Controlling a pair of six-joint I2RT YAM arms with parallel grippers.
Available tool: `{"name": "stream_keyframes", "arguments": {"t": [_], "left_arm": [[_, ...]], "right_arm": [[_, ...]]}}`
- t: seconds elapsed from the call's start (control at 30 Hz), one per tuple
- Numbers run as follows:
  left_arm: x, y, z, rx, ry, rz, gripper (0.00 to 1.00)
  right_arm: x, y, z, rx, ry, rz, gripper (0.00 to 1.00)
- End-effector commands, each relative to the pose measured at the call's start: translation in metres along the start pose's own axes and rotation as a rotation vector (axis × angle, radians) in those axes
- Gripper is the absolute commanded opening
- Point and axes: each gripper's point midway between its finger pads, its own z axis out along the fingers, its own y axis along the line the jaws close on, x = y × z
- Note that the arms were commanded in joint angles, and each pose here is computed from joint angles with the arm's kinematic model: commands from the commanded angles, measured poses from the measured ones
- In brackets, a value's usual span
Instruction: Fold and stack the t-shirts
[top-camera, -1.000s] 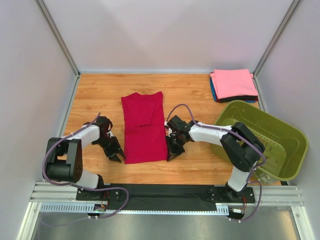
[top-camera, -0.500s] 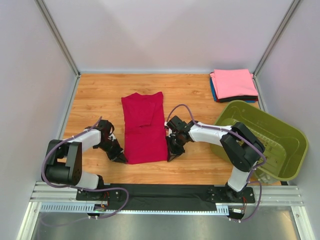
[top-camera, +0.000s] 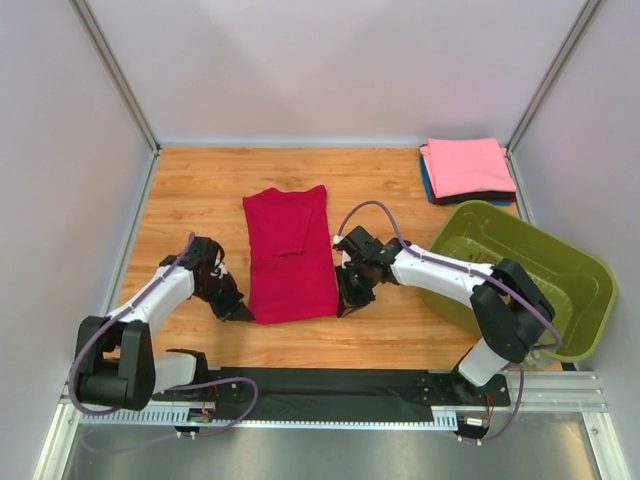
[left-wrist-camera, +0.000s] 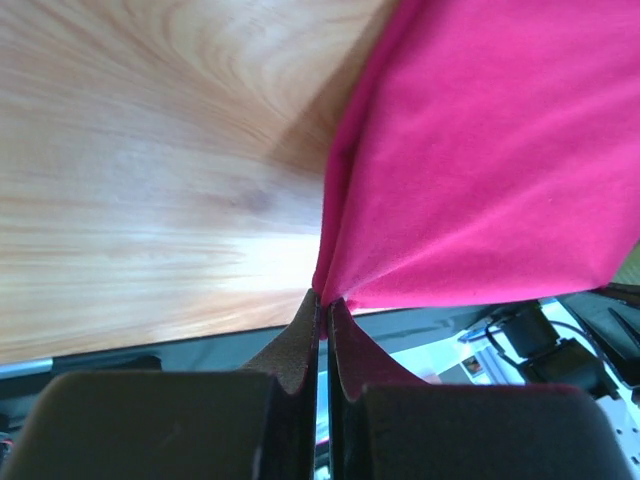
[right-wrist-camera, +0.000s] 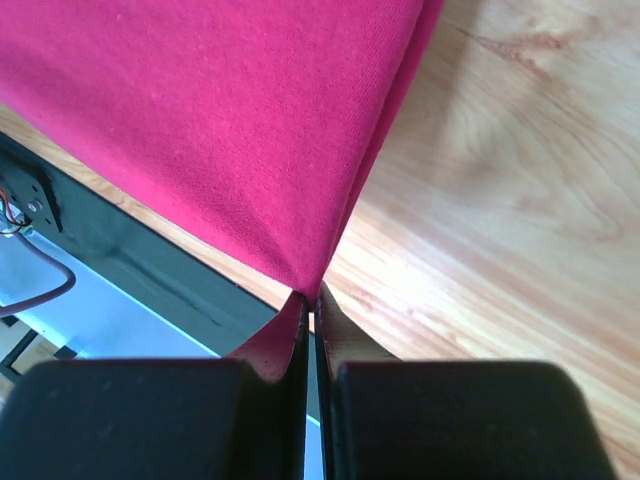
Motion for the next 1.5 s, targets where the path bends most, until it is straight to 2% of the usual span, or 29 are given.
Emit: {"name": "stream_keyframes", "arguments": {"t": [0.0, 0.4, 0.57, 0.7, 0.9, 1.47], "left_arm": [[0.004, -0.008, -0.016, 0.016, -0.021, -0.022, 0.0], [0.02, -0.021, -0.056, 0.107, -0.106, -0.009, 0.0], [0.01, -0.04, -0.088, 0.144, -0.201, 0.052, 0.0], [-0.009, -0.057, -0.109, 0.141, -0.275, 0.085, 0.0], [-0.039, -0.075, -0.121, 0.087, -0.321, 0.114, 0.0], [-0.156, -0.165, -0.118, 0.151, -0.37, 0.14, 0.0]], "right_arm": [[-0.006, 0.012, -0.025, 0.012, -0.061, -0.019, 0.0], [-0.008, 0.034, -0.073, 0.015, -0.181, -0.041, 0.0], [-0.02, 0.042, -0.098, 0.029, -0.25, -0.064, 0.0], [-0.038, 0.05, -0.112, 0.042, -0.308, -0.101, 0.0], [-0.079, 0.057, -0.119, 0.08, -0.36, -0.128, 0.0], [-0.212, 0.026, -0.129, 0.11, -0.42, -0.092, 0.0]]}}
